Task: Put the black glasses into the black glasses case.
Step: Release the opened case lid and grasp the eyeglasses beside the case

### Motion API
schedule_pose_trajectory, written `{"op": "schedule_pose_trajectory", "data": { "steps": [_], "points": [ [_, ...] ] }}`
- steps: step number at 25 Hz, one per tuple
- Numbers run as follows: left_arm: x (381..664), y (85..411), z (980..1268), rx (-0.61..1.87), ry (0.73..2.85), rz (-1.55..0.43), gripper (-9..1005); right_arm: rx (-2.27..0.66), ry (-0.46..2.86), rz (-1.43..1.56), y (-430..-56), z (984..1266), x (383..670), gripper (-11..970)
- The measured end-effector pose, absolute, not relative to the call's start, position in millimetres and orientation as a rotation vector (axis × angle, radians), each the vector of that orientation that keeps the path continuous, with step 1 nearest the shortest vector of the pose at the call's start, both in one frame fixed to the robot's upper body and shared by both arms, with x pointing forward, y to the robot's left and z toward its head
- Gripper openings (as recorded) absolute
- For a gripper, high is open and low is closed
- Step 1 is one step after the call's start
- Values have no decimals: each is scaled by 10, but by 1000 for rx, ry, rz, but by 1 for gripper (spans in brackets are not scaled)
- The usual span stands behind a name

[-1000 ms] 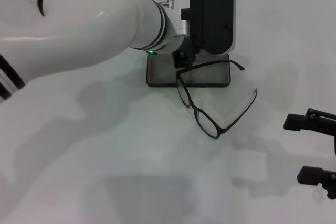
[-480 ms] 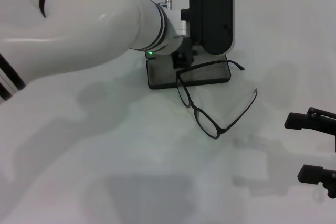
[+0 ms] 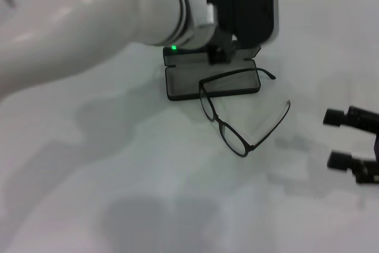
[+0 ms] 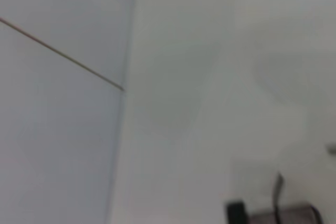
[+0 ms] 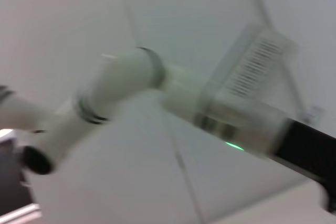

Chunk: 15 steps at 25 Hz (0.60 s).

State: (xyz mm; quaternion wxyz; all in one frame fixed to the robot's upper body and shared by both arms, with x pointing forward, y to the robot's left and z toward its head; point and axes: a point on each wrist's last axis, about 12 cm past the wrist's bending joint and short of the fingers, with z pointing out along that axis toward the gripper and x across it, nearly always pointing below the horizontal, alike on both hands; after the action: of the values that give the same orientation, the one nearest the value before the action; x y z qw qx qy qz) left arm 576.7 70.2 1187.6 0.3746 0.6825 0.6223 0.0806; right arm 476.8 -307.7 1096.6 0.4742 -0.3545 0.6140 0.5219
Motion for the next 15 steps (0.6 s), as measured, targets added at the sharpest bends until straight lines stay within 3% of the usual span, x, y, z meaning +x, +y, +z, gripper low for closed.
{"op": "schedule_pose_trajectory", "data": {
  "steps": [3, 8, 11, 15],
  "points": [
    [5699, 790, 12124, 1607, 1588, 94, 279, -878, 1561, 1232, -3130, 11020, 4856, 879],
    [5643, 1180, 12524, 1306, 1552, -322, 279, -996, 1734, 1106, -3147, 11272, 5031, 875],
    [5609, 1503, 12589, 1172, 1506, -538, 278, -1072, 1863, 1002, -3015, 11483, 5162, 873],
    [5545, 1932, 12457, 1058, 1480, -725, 278, -1149, 1994, 951, -2741, 11779, 5368, 872]
  ]
}}
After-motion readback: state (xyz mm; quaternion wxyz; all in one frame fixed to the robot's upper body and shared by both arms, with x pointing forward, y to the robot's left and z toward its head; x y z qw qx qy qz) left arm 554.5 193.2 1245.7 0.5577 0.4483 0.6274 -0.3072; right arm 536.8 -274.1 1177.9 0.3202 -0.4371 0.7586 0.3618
